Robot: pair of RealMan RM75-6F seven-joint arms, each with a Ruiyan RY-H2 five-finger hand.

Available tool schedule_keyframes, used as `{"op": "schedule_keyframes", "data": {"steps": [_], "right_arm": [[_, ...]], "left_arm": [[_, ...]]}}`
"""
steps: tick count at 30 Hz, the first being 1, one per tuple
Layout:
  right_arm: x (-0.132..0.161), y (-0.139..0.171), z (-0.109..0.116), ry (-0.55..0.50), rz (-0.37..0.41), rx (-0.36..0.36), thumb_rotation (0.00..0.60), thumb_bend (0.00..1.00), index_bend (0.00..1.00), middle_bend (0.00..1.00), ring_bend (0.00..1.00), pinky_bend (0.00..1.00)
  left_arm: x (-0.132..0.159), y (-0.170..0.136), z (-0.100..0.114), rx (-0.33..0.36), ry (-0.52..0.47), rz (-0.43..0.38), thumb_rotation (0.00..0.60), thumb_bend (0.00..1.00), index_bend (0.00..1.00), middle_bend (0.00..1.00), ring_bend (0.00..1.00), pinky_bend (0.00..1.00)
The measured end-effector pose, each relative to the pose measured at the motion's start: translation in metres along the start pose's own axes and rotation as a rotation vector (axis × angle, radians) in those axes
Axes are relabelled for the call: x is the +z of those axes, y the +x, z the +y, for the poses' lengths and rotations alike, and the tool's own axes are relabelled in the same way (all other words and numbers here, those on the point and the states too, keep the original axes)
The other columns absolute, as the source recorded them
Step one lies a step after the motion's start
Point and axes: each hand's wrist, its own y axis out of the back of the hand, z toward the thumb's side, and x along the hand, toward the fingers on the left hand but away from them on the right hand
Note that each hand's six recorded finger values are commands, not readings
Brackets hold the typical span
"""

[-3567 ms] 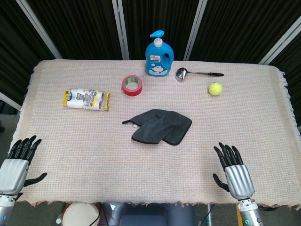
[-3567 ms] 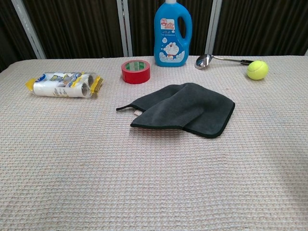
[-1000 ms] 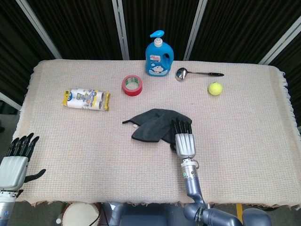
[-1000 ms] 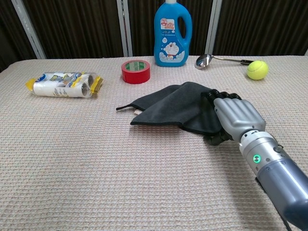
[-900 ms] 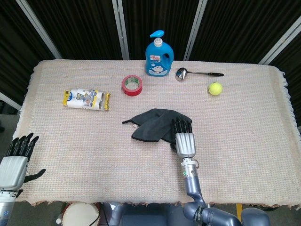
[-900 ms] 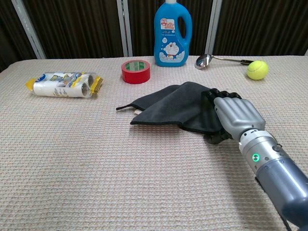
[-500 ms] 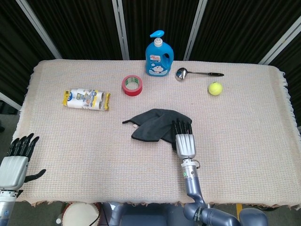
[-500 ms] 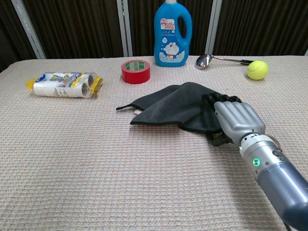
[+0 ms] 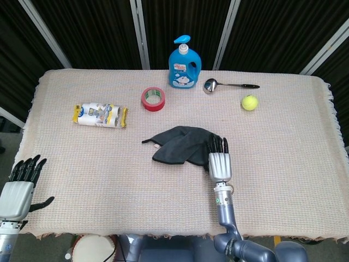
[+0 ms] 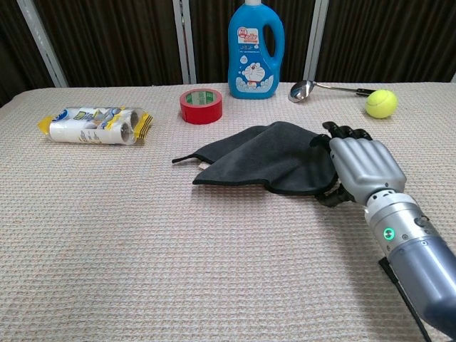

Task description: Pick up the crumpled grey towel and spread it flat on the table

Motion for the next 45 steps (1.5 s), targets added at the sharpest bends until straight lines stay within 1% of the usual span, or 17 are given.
{"op": "schedule_keyframes", "data": {"steps": [3, 7, 11, 17, 19, 22, 28, 36, 41, 45], "right_arm": [[0.0001, -0.0005, 0.002, -0.017, -0.002, -0.02, 0.6, 0.3, 0.38, 0.09, 0.0, 0.09], [-0.0015, -0.0013, 0.0023, -0.025, -0.006, -0.033, 0.6, 0.3, 0.41, 0.11, 0.01, 0.09], [-0.003, -0.0022, 0.0004, -0.023, -0.008, -0.028, 0.6, 0.3, 0.43, 0.12, 0.02, 0.09], [-0.0027, -0.0034, -0.0001, -0.02, -0.007, -0.032, 0.6, 0.3, 0.54, 0.18, 0.06, 0.11], [-0.0029, -0.0043, 0.0007, -0.023, -0.007, -0.036, 0.6, 0.3, 0.55, 0.19, 0.07, 0.11], [-0.0034, -0.0051, 0.0013, -0.028, -0.005, -0.04, 0.6, 0.31, 0.55, 0.19, 0.07, 0.11], [-0.0045, -0.0073, 0.0021, -0.031, -0.004, -0.04, 0.6, 0.41, 0.56, 0.19, 0.07, 0.11], [-0.0063, -0.0076, 0.0016, -0.032, 0.001, -0.035, 0.6, 0.46, 0.56, 0.19, 0.07, 0.11], [-0.0062, -0.0068, 0.0013, -0.034, 0.007, -0.034, 0.6, 0.55, 0.56, 0.19, 0.07, 0.11], [-0.0048, -0.0058, 0.0014, -0.039, 0.016, -0.034, 0.6, 0.56, 0.56, 0.19, 0.07, 0.11]], "left_arm": [[0.0003, -0.0001, -0.0003, -0.001, -0.001, 0.0, 0.6, 0.0, 0.0, 0.0, 0.0, 0.01], [0.0007, 0.0, -0.0006, -0.003, -0.002, -0.001, 0.6, 0.0, 0.0, 0.0, 0.0, 0.01], [0.0009, 0.0001, -0.0009, -0.005, -0.003, -0.001, 0.6, 0.0, 0.0, 0.0, 0.0, 0.01], [0.0003, 0.0003, -0.0018, -0.008, -0.003, 0.0, 0.6, 0.0, 0.0, 0.0, 0.0, 0.01], [0.0001, 0.0005, -0.002, -0.008, -0.003, 0.001, 0.6, 0.0, 0.0, 0.0, 0.0, 0.01], [-0.0004, 0.0008, -0.0021, -0.008, -0.001, 0.003, 0.6, 0.0, 0.0, 0.0, 0.0, 0.01], [0.0001, 0.001, -0.0006, -0.002, -0.006, 0.003, 0.6, 0.0, 0.0, 0.0, 0.0, 0.01], [0.0002, 0.0009, -0.001, -0.004, -0.008, 0.005, 0.6, 0.0, 0.0, 0.0, 0.0, 0.01], [0.0002, 0.0011, -0.0021, -0.008, -0.008, 0.005, 0.6, 0.0, 0.0, 0.0, 0.0, 0.01], [0.0002, 0.0013, -0.0022, -0.007, -0.008, 0.005, 0.6, 0.0, 0.0, 0.0, 0.0, 0.01]]}}
